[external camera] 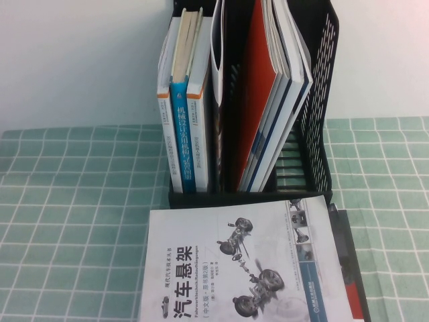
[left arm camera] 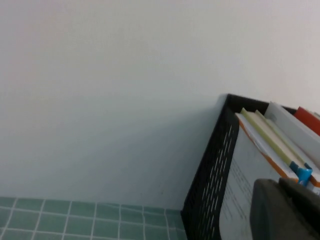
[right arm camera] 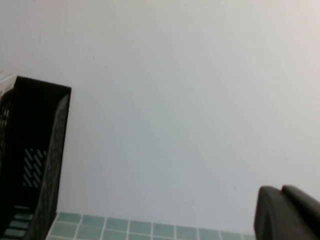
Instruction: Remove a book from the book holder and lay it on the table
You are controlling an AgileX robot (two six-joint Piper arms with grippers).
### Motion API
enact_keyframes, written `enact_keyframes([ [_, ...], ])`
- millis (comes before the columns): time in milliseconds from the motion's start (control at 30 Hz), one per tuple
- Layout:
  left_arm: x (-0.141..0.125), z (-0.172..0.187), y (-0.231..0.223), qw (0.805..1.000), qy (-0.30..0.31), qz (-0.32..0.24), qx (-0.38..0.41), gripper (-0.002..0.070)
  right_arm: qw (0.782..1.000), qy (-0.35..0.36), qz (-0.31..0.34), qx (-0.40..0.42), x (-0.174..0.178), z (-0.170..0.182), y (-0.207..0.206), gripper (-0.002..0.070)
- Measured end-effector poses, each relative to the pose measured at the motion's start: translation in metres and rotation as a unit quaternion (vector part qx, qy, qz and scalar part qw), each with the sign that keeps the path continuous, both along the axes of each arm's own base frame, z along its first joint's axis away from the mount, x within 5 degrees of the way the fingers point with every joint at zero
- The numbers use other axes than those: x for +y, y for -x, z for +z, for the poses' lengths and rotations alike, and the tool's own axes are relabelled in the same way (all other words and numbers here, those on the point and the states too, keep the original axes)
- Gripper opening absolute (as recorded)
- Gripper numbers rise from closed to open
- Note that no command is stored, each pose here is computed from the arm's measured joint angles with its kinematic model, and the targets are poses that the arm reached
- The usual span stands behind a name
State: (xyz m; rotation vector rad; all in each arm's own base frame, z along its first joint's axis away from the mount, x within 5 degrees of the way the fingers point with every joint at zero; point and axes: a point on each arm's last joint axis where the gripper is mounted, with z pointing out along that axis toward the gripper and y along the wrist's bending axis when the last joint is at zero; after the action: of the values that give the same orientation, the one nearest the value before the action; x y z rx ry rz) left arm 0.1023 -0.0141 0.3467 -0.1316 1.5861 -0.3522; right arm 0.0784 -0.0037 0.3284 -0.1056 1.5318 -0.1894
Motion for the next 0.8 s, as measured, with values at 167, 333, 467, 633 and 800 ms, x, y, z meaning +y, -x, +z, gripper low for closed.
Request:
enact_keyframes([
  [167,-0.015,0.029,-0.043,0.998,-0.024,-0.042,0.050,-0.0003,0.999,-0.029,0.013,0.039,0.001,-0.007,-0.020,-0.0002],
  [333,-0.053,0.048,-0.087,0.989,-0.060,-0.120,0.062,-0.0003,0.998,-0.008,0.046,0.040,0.008,-0.007,-0.032,-0.0002],
  [467,-0.104,0.063,-0.104,0.977,-0.065,-0.200,0.021,-0.0003,0.994,0.003,0.090,0.056,0.019,-0.011,-0.038,-0.0002],
  [633,-0.174,0.064,-0.111,0.951,-0.070,-0.299,0.026,-0.0003,0.988,0.013,0.141,0.067,0.032,-0.014,-0.042,-0.0002],
  [800,-0.230,0.043,-0.130,0.930,-0.099,-0.347,0.074,-0.0003,0.980,0.021,0.183,0.079,0.044,-0.018,-0.045,-0.0002],
])
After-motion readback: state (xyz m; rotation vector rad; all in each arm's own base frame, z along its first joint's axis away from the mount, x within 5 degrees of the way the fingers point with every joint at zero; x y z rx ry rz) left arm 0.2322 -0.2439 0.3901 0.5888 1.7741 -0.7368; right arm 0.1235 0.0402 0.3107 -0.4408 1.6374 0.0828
